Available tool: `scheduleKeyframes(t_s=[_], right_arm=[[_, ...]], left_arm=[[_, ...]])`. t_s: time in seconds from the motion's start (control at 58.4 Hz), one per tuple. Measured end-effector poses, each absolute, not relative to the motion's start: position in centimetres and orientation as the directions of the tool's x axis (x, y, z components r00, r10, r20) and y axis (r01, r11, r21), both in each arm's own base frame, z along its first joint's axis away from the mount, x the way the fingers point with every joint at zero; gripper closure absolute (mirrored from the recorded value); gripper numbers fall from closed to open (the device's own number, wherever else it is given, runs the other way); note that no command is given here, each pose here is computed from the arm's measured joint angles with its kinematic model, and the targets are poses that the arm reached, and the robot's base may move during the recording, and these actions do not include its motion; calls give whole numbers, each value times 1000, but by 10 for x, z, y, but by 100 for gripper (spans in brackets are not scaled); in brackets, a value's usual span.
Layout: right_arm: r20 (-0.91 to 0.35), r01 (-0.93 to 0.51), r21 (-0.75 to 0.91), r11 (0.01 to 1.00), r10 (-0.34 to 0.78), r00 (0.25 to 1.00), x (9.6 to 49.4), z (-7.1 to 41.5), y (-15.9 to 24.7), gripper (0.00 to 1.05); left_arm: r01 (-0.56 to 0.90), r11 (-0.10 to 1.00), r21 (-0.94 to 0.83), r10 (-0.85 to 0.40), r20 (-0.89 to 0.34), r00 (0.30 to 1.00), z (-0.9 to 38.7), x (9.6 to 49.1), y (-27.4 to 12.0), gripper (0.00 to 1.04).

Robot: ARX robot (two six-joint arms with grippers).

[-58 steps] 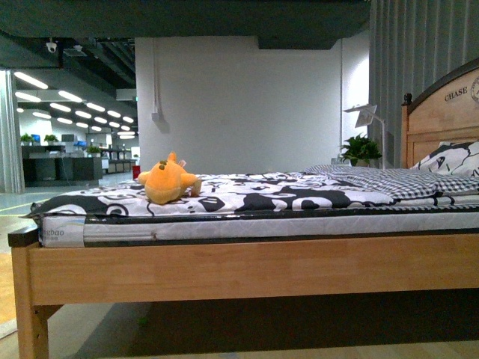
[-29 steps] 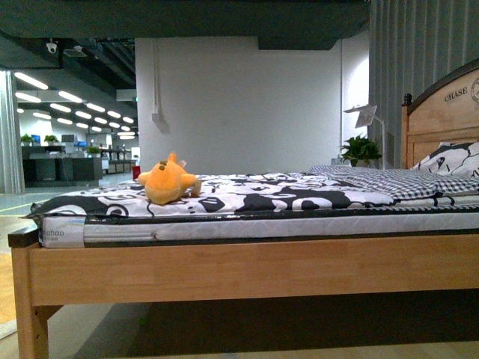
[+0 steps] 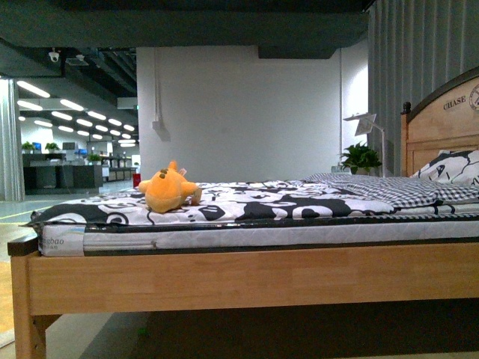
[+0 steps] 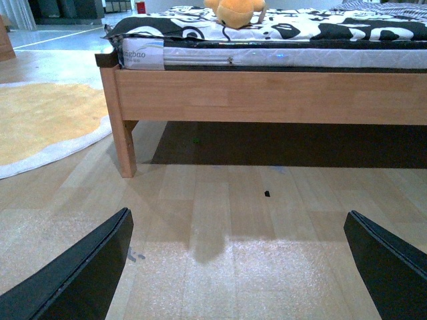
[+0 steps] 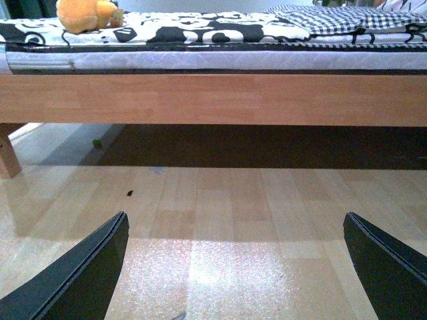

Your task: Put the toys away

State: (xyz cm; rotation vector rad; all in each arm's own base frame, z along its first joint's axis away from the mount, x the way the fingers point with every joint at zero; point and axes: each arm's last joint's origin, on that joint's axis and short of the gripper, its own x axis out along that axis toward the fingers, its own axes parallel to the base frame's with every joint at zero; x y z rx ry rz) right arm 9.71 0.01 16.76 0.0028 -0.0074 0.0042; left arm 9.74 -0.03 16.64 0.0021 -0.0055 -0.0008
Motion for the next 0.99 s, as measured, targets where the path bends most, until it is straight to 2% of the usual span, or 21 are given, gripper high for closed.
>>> scheduleKeyframes(t_s=[0.994], right_arm=[[7, -4, 3, 1000, 4, 1000, 97, 167, 0, 6]], left_arm=[[2, 1000, 2, -2, 6, 1000, 166, 97, 0, 6]])
